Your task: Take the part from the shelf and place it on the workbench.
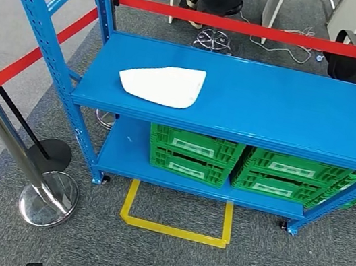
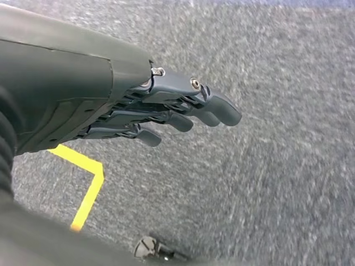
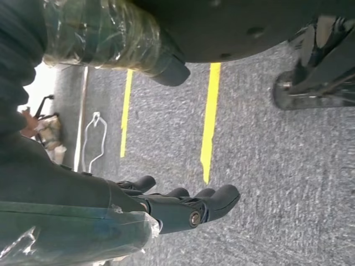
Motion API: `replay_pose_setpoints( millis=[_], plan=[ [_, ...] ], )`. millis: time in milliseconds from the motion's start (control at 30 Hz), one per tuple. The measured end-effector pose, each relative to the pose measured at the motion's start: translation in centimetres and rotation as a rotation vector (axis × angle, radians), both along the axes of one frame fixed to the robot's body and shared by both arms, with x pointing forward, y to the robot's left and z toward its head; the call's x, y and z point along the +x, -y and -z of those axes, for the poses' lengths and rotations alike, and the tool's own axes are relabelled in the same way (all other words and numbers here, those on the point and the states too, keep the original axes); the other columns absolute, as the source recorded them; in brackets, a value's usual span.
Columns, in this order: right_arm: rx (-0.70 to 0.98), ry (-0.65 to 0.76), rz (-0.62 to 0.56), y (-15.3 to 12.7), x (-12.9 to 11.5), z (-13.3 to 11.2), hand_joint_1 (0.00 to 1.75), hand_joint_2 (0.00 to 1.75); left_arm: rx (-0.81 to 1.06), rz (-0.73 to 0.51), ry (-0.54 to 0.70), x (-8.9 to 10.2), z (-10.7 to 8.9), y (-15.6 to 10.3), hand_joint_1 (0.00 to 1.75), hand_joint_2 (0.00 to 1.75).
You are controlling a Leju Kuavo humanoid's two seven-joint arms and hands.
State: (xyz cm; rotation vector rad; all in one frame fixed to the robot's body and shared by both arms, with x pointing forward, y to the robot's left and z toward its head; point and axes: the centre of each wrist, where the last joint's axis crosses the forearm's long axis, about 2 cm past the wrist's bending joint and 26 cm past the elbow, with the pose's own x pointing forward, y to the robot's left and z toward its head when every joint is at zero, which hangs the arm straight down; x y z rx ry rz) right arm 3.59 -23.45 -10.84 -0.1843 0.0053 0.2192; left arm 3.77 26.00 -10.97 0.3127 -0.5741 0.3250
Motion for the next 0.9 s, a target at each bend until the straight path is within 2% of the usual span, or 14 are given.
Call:
replay_pose_setpoints(
  millis=[100, 133, 233, 267, 433, 900],
  plan=[
    [0.010, -0.011, 0.024, 0.2, -0.9, 0.1, 0.00, 1.75, -0.005, 0.003, -0.004, 0.3, 0.0, -0.5, 0.00, 1.75],
    [0.015, -0.016, 0.032, 0.3, -1.3, 0.2, 0.00, 1.31, -0.005, 0.006, -0.004, 0.5, 0.0, -0.8, 0.00, 1.75],
    [0.029, -0.024, 0.051, 0.5, -2.3, 0.2, 0.00, 1.31, 0.001, 0.018, 0.000, 1.1, -0.1, -1.6, 0.00, 0.44],
    [0.033, -0.024, 0.057, 0.5, -2.5, 0.3, 0.00, 1.75, 0.001, 0.020, 0.000, 1.3, -0.1, -1.9, 0.00, 0.00],
    [0.055, -0.019, 0.082, 0.8, -3.4, 0.3, 0.00, 1.75, -0.003, 0.039, -0.010, 1.7, -0.2, -3.0, 0.00, 0.00],
    [0.084, 0.056, 0.138, 2.9, -3.3, 0.5, 0.00, 1.75, -0.074, 0.116, -0.091, 0.5, 0.0, -3.8, 0.00, 0.00]
  ],
)
